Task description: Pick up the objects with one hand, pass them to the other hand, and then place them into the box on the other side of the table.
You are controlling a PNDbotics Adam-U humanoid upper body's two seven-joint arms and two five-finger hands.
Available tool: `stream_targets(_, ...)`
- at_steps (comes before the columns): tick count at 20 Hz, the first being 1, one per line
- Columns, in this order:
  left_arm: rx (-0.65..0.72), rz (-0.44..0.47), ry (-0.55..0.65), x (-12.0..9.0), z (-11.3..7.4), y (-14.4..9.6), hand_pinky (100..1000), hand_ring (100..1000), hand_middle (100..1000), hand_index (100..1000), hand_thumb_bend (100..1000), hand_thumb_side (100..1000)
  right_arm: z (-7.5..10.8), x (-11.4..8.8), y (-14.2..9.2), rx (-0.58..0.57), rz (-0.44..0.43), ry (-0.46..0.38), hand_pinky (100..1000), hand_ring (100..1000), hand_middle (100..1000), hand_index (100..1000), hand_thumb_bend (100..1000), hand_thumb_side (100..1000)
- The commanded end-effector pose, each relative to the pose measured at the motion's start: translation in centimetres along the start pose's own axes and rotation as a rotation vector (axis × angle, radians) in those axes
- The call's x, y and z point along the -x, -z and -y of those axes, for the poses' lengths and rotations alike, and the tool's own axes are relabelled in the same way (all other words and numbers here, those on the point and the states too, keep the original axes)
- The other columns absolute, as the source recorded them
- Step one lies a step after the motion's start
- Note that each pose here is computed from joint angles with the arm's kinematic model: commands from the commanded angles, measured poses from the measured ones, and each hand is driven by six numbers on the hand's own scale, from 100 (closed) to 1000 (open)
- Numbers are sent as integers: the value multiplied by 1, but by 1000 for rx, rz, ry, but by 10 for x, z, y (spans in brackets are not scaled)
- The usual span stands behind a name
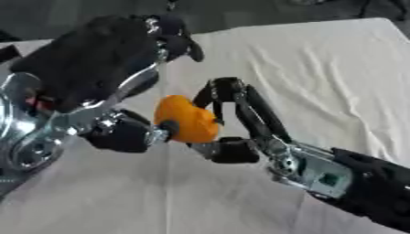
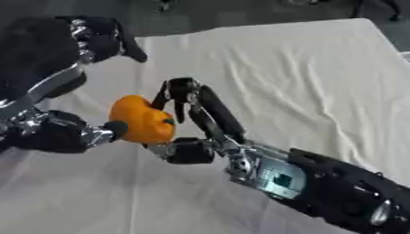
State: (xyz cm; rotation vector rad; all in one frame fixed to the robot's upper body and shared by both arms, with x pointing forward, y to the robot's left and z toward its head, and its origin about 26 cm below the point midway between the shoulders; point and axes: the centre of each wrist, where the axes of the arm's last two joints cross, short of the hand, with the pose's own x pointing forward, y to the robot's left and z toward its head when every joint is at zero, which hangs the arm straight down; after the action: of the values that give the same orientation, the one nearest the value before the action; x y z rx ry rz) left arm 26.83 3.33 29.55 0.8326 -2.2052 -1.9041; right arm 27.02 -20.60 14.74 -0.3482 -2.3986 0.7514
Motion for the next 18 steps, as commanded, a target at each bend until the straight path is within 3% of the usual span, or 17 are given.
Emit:
stream_targets(1,0,26,50,1,-1,3,726,762,759,811,625,139,6,-2,5,15,30,-17,248,595,435,502,343,100)
stream_targets(6,103,40,80,1,2,3,746,807,814,876,636,185,8,-1,5,21,32,-48,241,595,436,503,344,100)
stream_targets(9,224,51,122,-2,-1,1,759,831,840,897,667,291,8,-1,4,26,28,-74,237,595,436,503,344,100)
stream_targets(18,311,32,161,-7,-14,-5,752,828,835,886,661,258,4,-1,0,28,30,-104,233,595,436,503,350,100)
